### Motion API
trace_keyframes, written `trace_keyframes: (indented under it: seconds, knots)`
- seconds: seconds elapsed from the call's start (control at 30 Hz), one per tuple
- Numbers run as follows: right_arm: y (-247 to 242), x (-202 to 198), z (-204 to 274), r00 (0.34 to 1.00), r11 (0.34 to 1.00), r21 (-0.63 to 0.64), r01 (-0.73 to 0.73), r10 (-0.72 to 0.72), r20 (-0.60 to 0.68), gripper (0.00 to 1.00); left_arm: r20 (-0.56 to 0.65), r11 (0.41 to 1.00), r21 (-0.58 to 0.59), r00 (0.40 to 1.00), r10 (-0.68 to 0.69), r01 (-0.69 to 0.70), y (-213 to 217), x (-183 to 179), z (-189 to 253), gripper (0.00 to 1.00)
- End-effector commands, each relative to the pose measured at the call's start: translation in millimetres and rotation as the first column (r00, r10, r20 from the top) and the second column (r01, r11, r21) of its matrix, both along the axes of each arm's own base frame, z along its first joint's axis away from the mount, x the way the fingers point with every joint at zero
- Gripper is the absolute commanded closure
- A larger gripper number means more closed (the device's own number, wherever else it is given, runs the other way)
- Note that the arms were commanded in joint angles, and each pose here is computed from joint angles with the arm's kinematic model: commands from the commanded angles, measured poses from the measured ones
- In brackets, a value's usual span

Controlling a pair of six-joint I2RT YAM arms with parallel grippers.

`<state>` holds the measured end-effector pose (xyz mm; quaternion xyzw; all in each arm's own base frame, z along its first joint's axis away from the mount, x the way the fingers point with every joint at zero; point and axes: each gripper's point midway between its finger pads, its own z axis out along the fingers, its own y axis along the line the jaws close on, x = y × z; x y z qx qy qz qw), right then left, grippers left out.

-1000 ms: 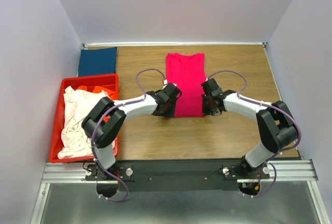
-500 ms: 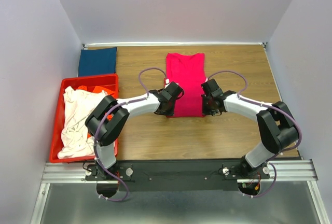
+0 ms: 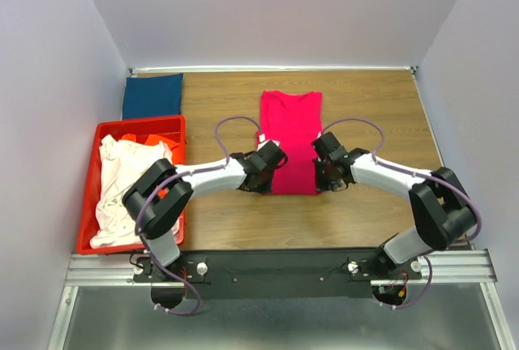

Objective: Fold and stack the t-shirts
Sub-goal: Fold the tshirt

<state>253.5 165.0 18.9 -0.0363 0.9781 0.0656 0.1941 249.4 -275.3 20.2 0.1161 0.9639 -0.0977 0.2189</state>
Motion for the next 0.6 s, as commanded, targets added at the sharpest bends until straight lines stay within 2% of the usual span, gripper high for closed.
trace_keyframes:
  seconds: [0.0,0.03,0.07,0.1,0.13,0.23,0.27,0.3,0.33,0.4,0.43,0.5,0.57]
  knots:
    - [1,-89,7,0.969,0.996,-0.002,-0.087,0.084,-0.231,0.99,-0.258,0.987,0.132,0.965,-0.056,0.093,41,-105,-20,1.0]
    - [-1,-109,12,0.956,0.997,-0.013,-0.077,0.071,-0.285,0.99,-0.253,0.989,0.101,0.965,-0.076,0.104,38,-117,-8,1.0]
    - [5,-132,25,0.945,0.996,0.015,-0.092,0.092,-0.313,0.99,-0.285,0.989,0.08,0.954,-0.097,0.125,39,-146,-1,1.0]
    - [9,-135,30,0.949,0.993,0.033,-0.117,0.121,-0.291,0.99,-0.285,0.985,0.08,0.951,-0.124,0.152,36,-153,-1,1.0]
    - [12,-151,39,0.937,0.992,0.061,-0.106,0.121,-0.329,0.99,-0.324,0.99,0.046,0.939,-0.113,0.135,41,-171,7,1.0]
    - [21,-154,77,0.951,0.983,0.16,-0.091,0.133,-0.28,0.99,-0.316,0.992,-0.035,0.94,-0.127,0.122,42,-183,33,1.0]
    - [21,-148,87,0.959,0.983,0.156,-0.096,0.134,-0.249,0.99,-0.289,0.992,-0.056,0.949,-0.129,0.117,40,-179,43,1.0]
    - [12,-141,92,0.967,0.99,0.097,-0.1,0.12,-0.227,0.99,-0.236,0.991,-0.091,0.965,-0.116,0.097,35,-165,64,1.0]
    - [22,-125,117,0.979,0.987,0.115,-0.111,0.129,-0.16,0.99,-0.206,0.989,-0.101,0.97,-0.129,0.11,34,-156,73,1.0]
    - [21,-101,133,0.989,0.991,0.048,-0.122,0.125,-0.08,0.99,-0.155,0.987,-0.116,0.979,-0.132,0.115,32,-137,89,1.0]
    - [21,-92,131,0.986,0.989,-0.002,-0.147,0.146,-0.081,0.99,-0.107,0.99,-0.112,0.99,-0.093,0.081,34,-115,99,1.0]
    - [26,-65,150,0.99,0.989,-0.028,-0.142,0.142,-0.001,0.99,-0.049,0.99,-0.116,0.995,-0.09,0.083,37,-90,109,1.0]
    - [28,-45,152,0.988,0.986,-0.069,-0.154,0.156,0.015,0.99,-0.01,0.992,-0.116,0.999,-0.049,0.048,45,-66,116,1.0]
